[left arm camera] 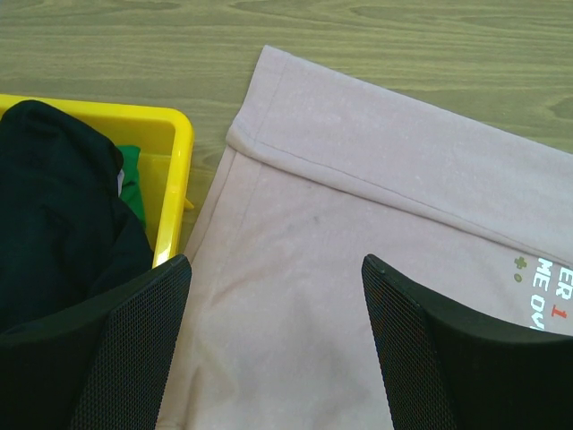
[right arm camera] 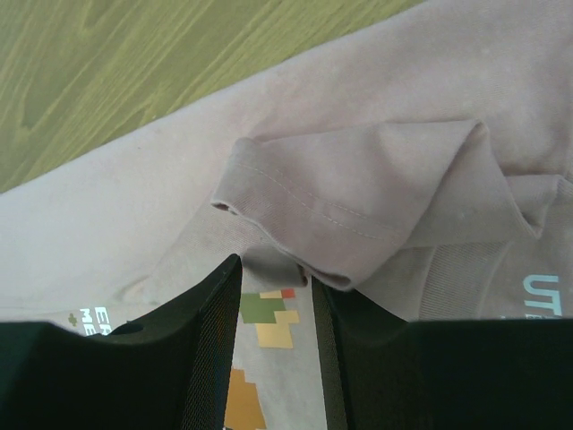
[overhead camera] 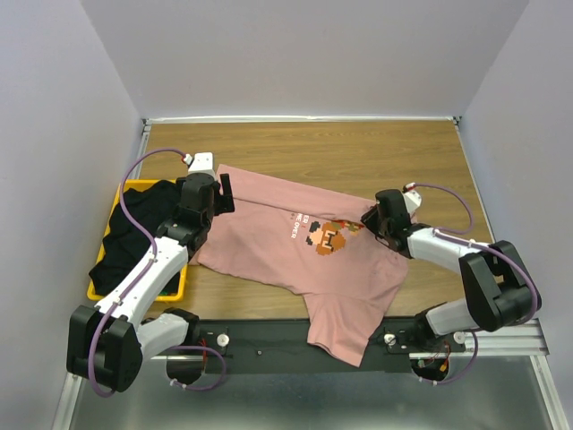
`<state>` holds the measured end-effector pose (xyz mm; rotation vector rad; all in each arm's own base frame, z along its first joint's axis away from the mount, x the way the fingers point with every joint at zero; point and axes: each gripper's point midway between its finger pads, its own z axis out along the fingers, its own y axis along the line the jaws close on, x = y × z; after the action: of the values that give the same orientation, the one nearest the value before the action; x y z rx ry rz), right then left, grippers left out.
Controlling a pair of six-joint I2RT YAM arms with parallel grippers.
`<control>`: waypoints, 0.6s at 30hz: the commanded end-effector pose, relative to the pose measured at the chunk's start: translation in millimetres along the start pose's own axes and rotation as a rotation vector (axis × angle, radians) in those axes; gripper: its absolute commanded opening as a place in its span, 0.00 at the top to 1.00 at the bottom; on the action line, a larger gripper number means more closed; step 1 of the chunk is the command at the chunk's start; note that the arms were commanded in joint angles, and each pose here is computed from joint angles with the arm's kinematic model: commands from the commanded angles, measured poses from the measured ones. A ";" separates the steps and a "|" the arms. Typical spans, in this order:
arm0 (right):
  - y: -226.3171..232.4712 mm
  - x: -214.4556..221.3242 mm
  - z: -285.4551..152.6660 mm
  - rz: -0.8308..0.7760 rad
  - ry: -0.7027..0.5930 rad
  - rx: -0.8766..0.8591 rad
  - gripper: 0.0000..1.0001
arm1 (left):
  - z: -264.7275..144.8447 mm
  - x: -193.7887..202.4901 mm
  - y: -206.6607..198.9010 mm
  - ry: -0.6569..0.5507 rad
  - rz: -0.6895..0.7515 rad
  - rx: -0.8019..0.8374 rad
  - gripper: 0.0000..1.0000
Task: Fold and stack the t-shirts
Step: Fold the tshirt
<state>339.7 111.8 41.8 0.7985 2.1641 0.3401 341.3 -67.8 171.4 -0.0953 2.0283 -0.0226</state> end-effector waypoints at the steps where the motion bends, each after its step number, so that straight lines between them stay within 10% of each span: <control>1: 5.5 0.2 6.2 0.008 -0.002 -0.027 0.56 | 0.6 -2.8 -4.2 -0.011 0.005 0.023 0.15; 11: 6.3 5.6 6.6 0.010 0.019 -0.040 0.63 | 1.1 -1.9 -5.0 -0.008 0.006 0.026 0.15; 18: 15.6 1.6 -8.4 0.017 0.025 -0.098 0.88 | 1.4 -2.4 -5.8 -0.008 0.005 0.030 0.15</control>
<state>342.7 122.9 42.3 0.7766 2.1685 0.4111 341.6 -70.6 171.9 -0.0866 2.0273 -0.0393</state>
